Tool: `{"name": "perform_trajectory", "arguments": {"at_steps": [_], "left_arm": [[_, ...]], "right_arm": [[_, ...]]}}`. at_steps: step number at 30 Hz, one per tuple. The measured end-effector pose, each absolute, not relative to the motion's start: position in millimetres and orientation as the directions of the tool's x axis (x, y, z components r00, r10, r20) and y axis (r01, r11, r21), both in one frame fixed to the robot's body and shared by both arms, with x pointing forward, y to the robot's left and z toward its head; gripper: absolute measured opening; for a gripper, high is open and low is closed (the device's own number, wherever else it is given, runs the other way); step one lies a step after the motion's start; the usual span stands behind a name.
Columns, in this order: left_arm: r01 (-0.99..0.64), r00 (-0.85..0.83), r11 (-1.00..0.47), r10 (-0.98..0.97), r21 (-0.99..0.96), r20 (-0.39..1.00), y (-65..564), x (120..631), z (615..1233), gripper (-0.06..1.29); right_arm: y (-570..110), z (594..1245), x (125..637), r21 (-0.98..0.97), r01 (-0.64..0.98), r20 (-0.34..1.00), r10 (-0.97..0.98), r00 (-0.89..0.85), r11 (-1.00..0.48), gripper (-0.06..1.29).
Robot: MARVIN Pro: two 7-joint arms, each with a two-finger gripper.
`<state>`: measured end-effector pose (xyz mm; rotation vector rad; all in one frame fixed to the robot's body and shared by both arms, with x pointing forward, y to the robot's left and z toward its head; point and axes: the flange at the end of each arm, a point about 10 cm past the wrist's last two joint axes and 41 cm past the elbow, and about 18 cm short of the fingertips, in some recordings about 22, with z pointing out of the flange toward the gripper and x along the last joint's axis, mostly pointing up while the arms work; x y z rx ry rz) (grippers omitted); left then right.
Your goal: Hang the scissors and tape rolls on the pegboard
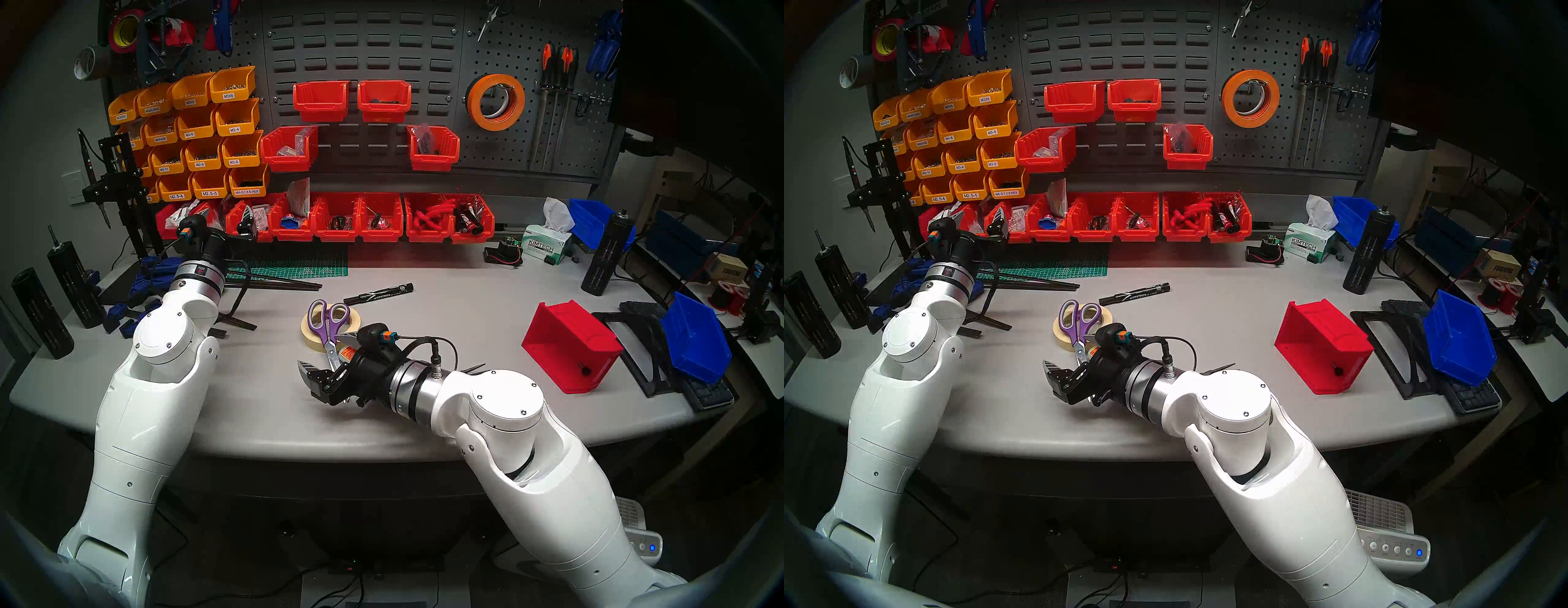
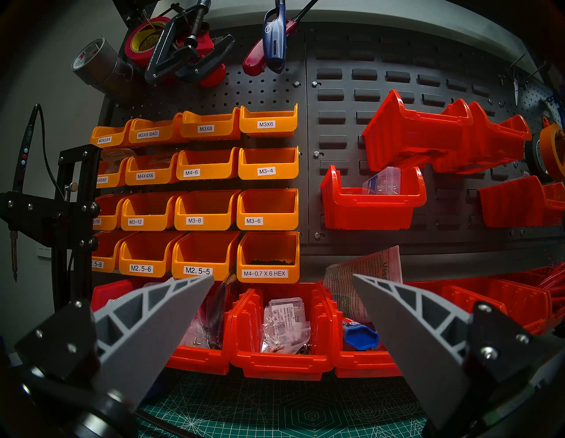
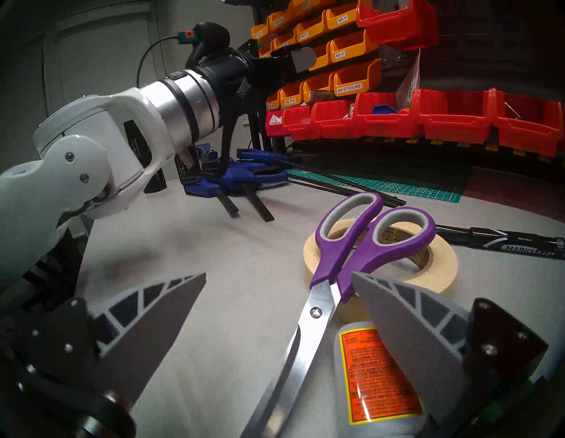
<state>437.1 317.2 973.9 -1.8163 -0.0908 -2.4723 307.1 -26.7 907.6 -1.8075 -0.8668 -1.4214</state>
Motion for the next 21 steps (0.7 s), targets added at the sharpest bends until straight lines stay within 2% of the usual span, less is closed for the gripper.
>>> {"name": "perform_trajectory", "arguments": {"at_steps": [21], "left_arm": [[0.093,-0.298,-0.996,-0.023,0.005,0.954,317.2,437.1,973.9,1.23]], "right_arm": [[-30.3,914.4,300.4,-0.069,0.855,0.981,0.12,0.151,-0.515,1.24]]}}
